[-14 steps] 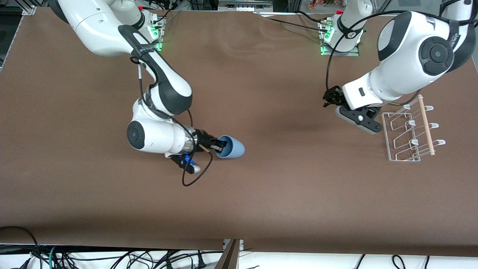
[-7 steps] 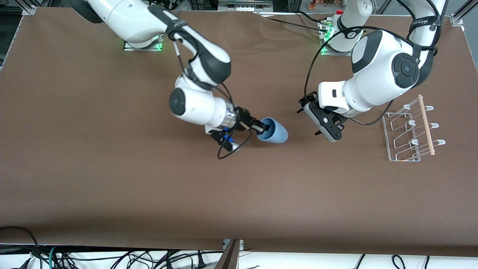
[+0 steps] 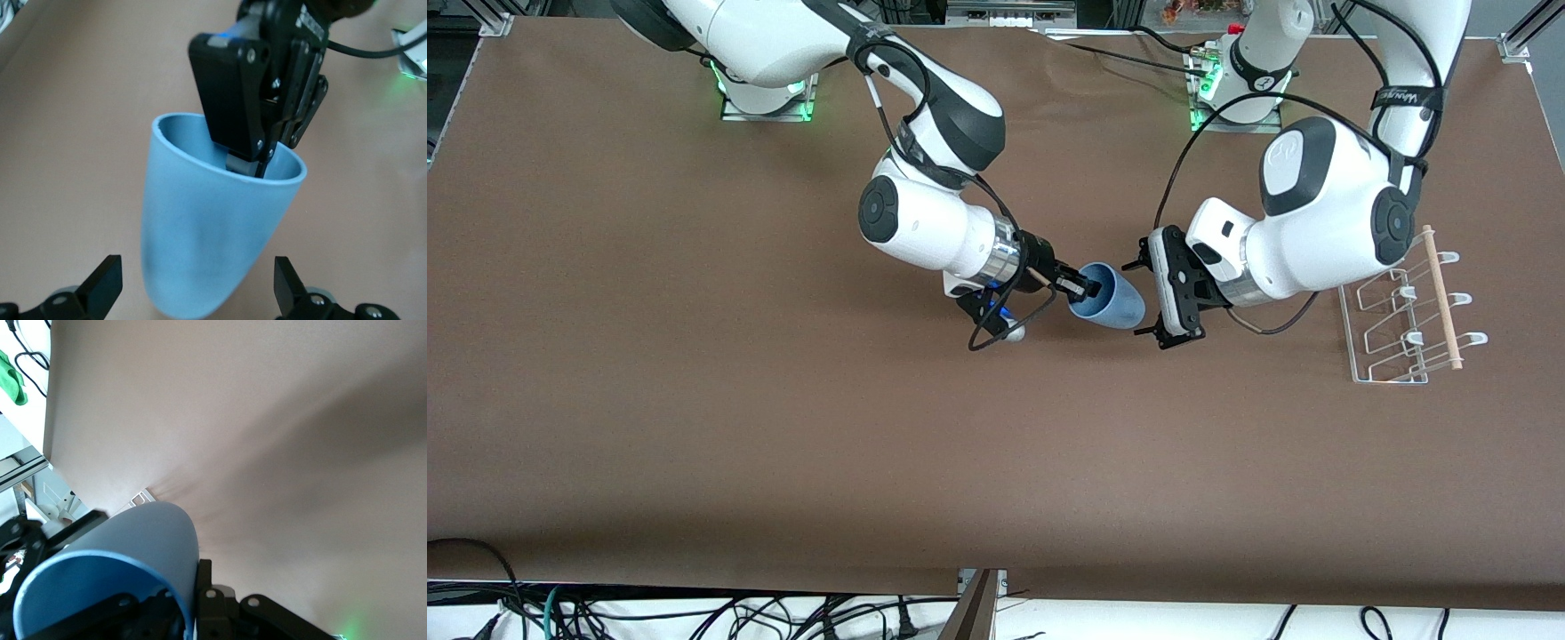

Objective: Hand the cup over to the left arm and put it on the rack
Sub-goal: 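Close the left gripper on the cup's base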

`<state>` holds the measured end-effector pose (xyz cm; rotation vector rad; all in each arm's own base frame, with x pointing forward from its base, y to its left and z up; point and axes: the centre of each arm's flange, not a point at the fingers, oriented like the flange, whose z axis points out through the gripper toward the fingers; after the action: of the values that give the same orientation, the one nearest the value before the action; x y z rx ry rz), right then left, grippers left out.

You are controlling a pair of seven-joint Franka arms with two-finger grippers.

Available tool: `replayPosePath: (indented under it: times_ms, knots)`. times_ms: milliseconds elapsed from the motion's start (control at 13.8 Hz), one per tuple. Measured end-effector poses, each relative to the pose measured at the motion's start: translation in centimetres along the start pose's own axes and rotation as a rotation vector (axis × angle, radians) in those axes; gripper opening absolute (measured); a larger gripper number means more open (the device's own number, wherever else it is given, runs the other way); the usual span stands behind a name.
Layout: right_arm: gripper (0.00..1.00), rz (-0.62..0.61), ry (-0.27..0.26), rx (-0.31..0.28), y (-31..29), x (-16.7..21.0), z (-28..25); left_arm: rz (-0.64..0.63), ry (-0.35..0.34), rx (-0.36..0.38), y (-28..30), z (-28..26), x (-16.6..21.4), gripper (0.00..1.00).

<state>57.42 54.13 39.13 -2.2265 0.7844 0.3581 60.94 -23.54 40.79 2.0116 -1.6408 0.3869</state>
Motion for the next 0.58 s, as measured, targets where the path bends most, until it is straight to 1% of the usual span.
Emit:
replayPosePath:
  times_ms: [145,363,435,508,580]
  knots:
    - [0.05,-0.003,0.000,0.006,-0.3,-0.2,-0.2,0.066,0.069,-0.021,-0.6,1.0,-0.4,1.00]
    - [0.05,-0.009,-0.002,0.015,-0.7,-0.6,-0.4,0.142,0.103,-0.031,-0.4,1.5,-0.1,0.99]
    - [0.05,-0.009,-0.002,0.018,-0.8,-0.6,-0.5,0.153,0.104,-0.032,-0.3,1.6,0.1,0.96]
    - [0.05,-0.008,-0.001,0.018,-0.8,-0.5,-0.6,0.158,0.104,-0.032,-0.3,1.6,0.2,0.95]
    - [0.05,-0.006,-0.004,0.017,-0.8,-0.6,-0.5,0.160,0.105,-0.028,-0.4,1.5,0.2,0.85]
